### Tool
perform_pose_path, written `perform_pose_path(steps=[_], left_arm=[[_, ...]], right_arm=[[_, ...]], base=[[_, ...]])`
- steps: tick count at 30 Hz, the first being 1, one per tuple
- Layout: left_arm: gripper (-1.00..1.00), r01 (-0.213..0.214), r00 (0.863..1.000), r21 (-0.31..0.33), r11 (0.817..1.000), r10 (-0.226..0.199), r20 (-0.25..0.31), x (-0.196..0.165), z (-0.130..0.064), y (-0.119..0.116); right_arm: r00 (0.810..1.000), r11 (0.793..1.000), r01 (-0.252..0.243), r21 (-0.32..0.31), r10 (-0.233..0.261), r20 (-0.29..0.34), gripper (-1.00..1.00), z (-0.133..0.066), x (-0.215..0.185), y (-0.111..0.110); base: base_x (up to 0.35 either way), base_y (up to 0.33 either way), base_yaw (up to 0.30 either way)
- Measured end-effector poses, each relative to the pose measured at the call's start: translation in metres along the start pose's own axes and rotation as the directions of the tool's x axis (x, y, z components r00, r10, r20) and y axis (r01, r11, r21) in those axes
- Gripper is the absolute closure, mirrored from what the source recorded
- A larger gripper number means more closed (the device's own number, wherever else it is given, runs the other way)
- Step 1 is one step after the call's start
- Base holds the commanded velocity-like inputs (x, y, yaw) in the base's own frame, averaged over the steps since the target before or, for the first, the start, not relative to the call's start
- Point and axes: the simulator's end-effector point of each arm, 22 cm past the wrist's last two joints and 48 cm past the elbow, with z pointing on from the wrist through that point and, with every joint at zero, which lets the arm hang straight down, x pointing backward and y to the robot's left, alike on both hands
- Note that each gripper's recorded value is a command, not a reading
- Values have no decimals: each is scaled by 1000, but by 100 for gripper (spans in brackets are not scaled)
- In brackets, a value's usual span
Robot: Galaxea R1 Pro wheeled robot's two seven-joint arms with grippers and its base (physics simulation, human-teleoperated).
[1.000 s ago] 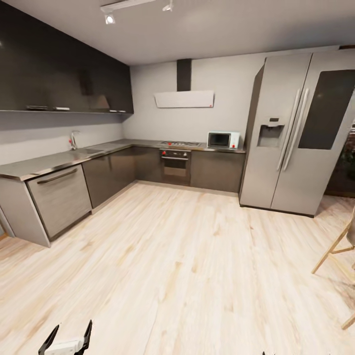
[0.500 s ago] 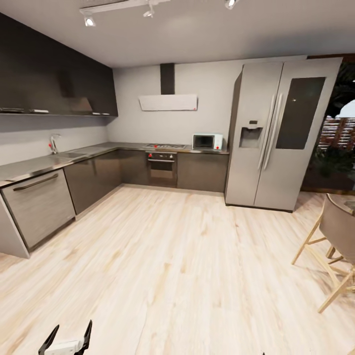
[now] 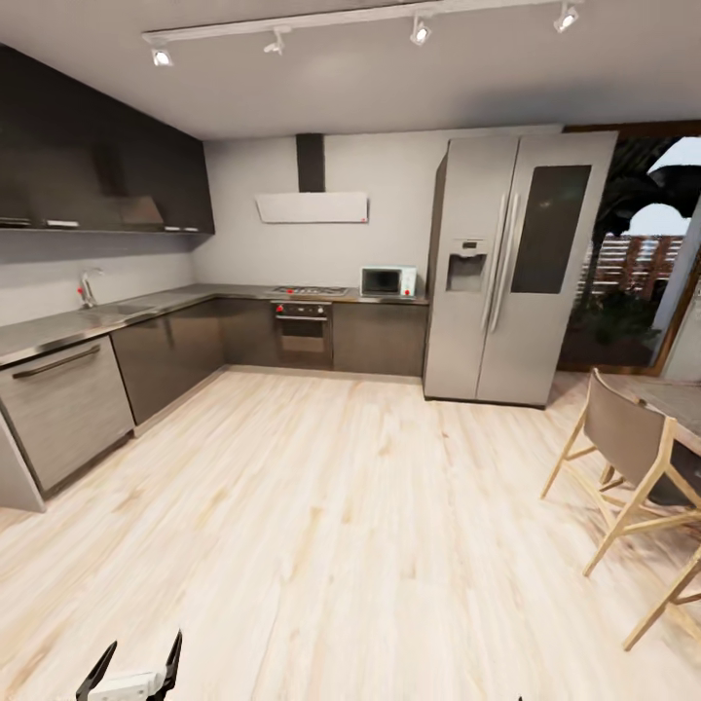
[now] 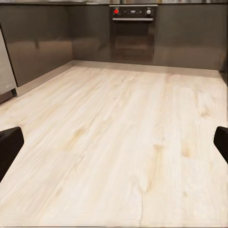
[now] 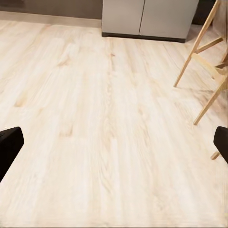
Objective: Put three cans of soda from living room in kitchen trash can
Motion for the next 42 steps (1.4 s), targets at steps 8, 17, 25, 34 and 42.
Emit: perform_pose_path(steps=[8,17,25,34,42], left_arm=[[-100,1,1000,-1,1000,-1,0,0,0,0],[-100,2,1000,-1,1000,-2,0,0,0,0],[-100,2,1000,-1,1000,-2,2,-1,0,0],[-100,2,1000,-1,1000,-2,7,-3,0,0],[-100,3,1000,0,1000,-3,12,-4,0,0]], right_arm=[[1000,1000,0,0,0,2,-100,0,-1,0],[1000,1000,-1,0,1,2,-100,0,-1,0],[1000,1000,-2,1,2,5,-100,0,-2,0],[1000,1000,-1,1,1,2,-100,0,0,0],[1000,1000,-2,1,2,-1,-100,-1,2,0]], base=[[-190,0,-20],[-31,0,-76],[-4,0,-215],[0,0,-239],[0,0,-243]])
